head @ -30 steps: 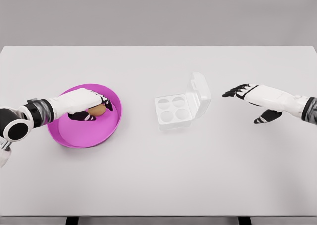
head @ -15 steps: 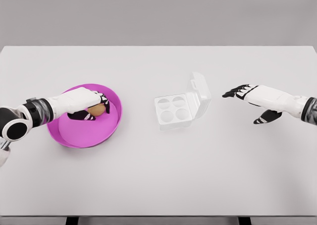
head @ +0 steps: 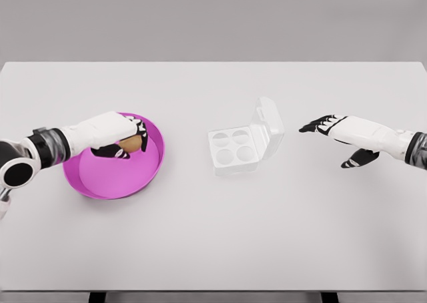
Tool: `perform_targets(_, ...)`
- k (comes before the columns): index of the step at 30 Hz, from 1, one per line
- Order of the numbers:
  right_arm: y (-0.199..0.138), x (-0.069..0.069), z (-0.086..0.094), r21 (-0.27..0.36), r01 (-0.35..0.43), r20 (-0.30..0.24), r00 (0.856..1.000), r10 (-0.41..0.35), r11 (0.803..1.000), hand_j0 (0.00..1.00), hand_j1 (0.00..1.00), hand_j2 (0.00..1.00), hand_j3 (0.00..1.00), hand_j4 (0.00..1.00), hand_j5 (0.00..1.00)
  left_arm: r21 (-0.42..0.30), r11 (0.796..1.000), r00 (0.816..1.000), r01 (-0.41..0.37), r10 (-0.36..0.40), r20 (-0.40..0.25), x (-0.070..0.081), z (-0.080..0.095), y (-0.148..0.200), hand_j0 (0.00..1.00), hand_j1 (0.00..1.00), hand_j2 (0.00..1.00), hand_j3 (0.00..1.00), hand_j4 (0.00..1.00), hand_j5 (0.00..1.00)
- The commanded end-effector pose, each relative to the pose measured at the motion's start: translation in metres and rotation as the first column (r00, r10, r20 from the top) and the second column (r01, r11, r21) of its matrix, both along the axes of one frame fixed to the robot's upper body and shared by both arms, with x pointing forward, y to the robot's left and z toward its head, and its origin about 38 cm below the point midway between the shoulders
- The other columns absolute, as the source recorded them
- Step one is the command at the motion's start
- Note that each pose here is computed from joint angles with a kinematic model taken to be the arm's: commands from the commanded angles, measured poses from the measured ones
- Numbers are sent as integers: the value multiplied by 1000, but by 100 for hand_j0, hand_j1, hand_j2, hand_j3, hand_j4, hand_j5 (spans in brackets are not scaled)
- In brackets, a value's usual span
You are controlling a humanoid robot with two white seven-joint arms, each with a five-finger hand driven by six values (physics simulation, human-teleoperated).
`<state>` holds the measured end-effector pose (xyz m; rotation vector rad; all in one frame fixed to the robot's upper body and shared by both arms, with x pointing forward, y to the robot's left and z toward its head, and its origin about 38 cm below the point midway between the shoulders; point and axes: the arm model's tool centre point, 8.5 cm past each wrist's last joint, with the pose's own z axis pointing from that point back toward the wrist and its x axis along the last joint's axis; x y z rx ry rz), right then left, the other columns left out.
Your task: Pack egg into the box and close the box lid
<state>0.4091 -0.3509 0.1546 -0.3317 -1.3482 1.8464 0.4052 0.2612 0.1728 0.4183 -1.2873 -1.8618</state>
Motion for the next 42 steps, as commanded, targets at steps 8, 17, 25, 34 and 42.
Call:
perform_targets(8, 0, 0, 0, 7, 3, -2, 1000, -3, 1000, 100, 100, 100, 100, 100, 100, -37, 999, 1000, 16, -15, 20, -2, 17, 3, 37, 37, 37, 37, 37, 37)
perform_targets(17, 1, 0, -1, 11, 4, -4, 1000, -3, 1000, 100, 100, 100, 100, 100, 100, -80, 996, 998, 43, -38, 57, 0, 34, -4, 37, 37, 37, 37, 37, 37)
perform_targets(25, 2, 1, -1, 15, 3, -3, 1000, -3, 1000, 100, 100, 100, 100, 100, 100, -103, 991, 993, 87, -78, 86, -1, 42, -17, 36, 36, 36, 36, 36, 36)
perform_targets(34, 2, 1, -1, 15, 3, -3, 1000, -3, 1000, 100, 100, 100, 100, 100, 100, -162, 980, 989, 119, -103, 103, 2, 45, -39, 36, 36, 36, 36, 36, 36)
perform_targets(42, 3, 1, -2, 19, 3, -4, 1000, -3, 1000, 100, 100, 100, 100, 100, 100, -203, 969, 987, 141, -122, 103, 1, 43, -57, 37, 37, 37, 37, 37, 37)
